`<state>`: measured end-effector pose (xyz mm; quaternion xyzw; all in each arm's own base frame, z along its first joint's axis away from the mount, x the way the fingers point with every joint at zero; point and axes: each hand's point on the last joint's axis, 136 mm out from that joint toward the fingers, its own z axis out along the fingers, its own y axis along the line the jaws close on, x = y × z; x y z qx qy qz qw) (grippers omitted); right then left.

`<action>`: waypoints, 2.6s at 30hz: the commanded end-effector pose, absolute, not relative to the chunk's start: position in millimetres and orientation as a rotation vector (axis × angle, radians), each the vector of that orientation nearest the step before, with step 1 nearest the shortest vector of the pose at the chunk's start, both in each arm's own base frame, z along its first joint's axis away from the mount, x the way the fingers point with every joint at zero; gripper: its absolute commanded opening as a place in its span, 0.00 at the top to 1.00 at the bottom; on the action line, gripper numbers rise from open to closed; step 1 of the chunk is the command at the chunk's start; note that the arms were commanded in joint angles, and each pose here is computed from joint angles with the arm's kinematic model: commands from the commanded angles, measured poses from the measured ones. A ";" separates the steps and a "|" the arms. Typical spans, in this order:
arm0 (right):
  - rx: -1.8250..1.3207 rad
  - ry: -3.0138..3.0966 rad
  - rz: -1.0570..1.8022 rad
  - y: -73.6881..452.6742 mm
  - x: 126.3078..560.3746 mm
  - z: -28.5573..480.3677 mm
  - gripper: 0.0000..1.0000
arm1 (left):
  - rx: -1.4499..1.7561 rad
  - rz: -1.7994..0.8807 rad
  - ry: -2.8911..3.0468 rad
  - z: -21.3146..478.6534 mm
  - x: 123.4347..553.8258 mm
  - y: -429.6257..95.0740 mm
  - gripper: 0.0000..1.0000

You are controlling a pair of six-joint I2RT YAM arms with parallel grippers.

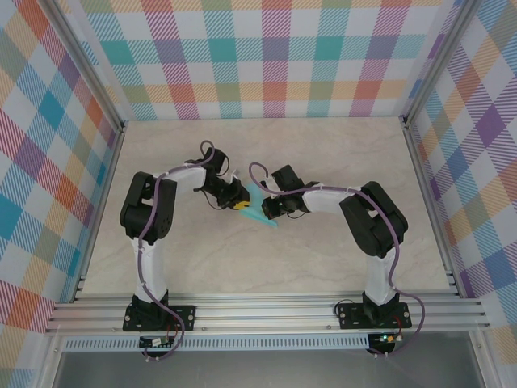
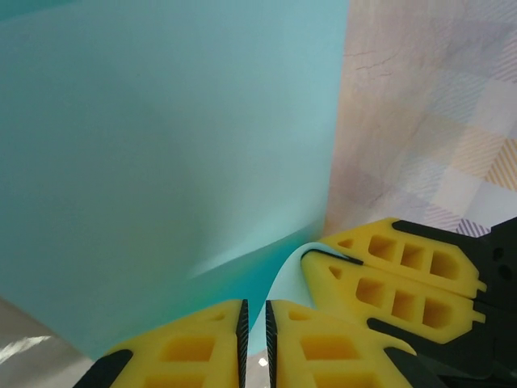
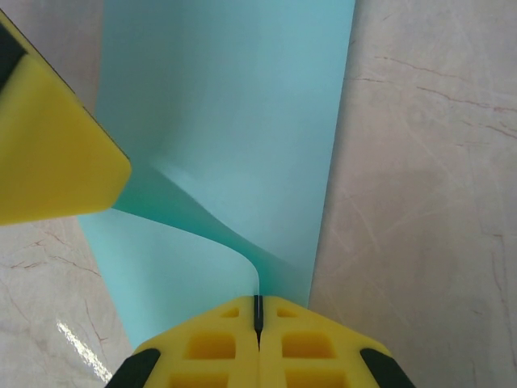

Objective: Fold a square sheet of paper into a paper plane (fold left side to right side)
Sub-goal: Third fold the triangle at the center of the table.

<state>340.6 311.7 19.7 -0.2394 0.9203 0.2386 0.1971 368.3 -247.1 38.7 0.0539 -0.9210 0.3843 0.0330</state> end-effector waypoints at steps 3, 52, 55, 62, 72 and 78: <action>-0.680 2.720 0.611 293.5 319.5 -13.1 1.00 | 0.120 1.225 -2.900 64.2 377.8 -250.8 0.83; -0.710 2.704 0.617 296.5 321.8 -10.7 0.99 | 0.110 0.940 -2.857 0.8 323.4 -259.7 0.87; -0.707 2.685 0.625 299.4 325.8 -2.0 0.94 | 0.114 0.916 -2.858 -3.5 320.3 -256.6 0.87; -0.620 2.620 0.671 297.4 345.4 44.6 0.82 | 0.127 0.872 -2.859 -11.5 312.1 -250.3 0.87; -0.667 2.596 0.896 300.7 319.5 98.6 0.68 | 0.132 0.882 -2.872 -9.6 315.4 -250.9 0.88; -0.642 2.672 1.289 329.8 277.4 95.3 0.69 | 0.128 0.888 -2.877 -7.9 316.7 -251.8 0.88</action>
